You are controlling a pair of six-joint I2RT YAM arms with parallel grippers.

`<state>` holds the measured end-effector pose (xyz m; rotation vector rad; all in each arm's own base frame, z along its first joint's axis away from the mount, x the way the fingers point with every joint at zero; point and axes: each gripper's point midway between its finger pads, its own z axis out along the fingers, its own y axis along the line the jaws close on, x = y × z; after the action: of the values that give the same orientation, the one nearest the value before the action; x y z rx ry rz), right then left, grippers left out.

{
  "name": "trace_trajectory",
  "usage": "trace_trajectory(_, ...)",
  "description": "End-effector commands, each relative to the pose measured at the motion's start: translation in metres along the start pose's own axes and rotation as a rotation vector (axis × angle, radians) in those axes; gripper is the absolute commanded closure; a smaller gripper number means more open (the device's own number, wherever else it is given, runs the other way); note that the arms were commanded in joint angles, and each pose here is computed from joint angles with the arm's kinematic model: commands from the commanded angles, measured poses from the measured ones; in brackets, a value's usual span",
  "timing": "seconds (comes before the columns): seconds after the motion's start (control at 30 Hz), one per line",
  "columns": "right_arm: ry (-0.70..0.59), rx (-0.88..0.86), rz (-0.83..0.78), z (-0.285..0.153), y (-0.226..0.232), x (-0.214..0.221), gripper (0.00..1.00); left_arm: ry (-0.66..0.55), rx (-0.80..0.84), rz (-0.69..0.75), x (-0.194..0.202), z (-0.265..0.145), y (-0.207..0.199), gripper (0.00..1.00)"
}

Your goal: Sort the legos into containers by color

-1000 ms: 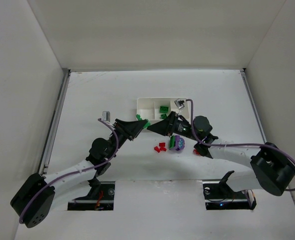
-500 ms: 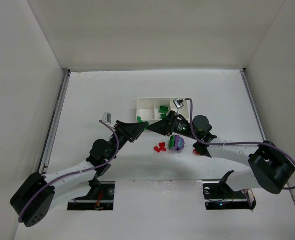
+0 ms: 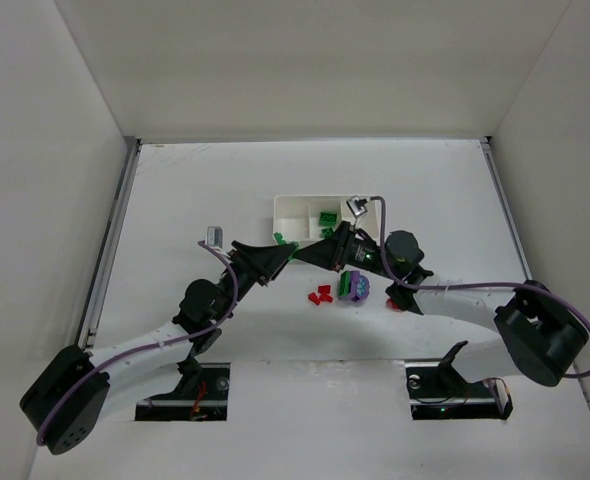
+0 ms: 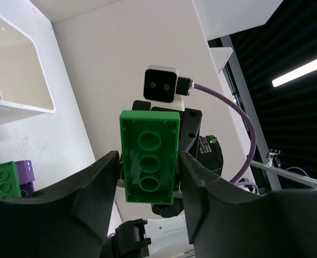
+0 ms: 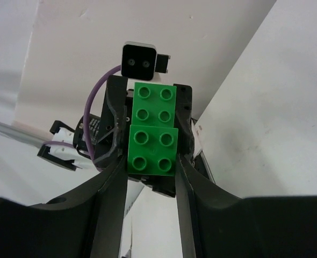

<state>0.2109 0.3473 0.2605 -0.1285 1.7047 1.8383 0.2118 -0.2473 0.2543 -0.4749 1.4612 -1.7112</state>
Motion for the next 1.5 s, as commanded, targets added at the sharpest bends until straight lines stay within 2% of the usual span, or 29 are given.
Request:
trace_trajectory(0.0, -0.064, -0.073, -0.069, 0.0, 0.02, -0.02, 0.63, -0.023, 0.055, 0.01, -0.007, -0.003, -0.014, 0.52)
trace_trajectory(0.3, -0.073, -0.044, -0.059, -0.005, 0.009, -0.022, 0.63, -0.066, 0.034, 0.092, -0.024, -0.002, -0.011, 0.45)
trace_trajectory(0.97, -0.043, -0.017, -0.03, -0.003, -0.006, -0.012, 0.63, -0.093, 0.022, 0.201, -0.035, 0.012, -0.011, 0.49)
trace_trajectory(1.23, -0.03, -0.012, -0.012, -0.001, -0.01, -0.01, 0.63, -0.086, 0.039, 0.208, -0.033, 0.018, -0.014, 0.55)
trace_trajectory(1.47, -0.031, -0.026, 0.006, -0.001, -0.007, -0.01, 0.63, -0.082, 0.074, 0.222, -0.03, 0.02, -0.024, 0.71)
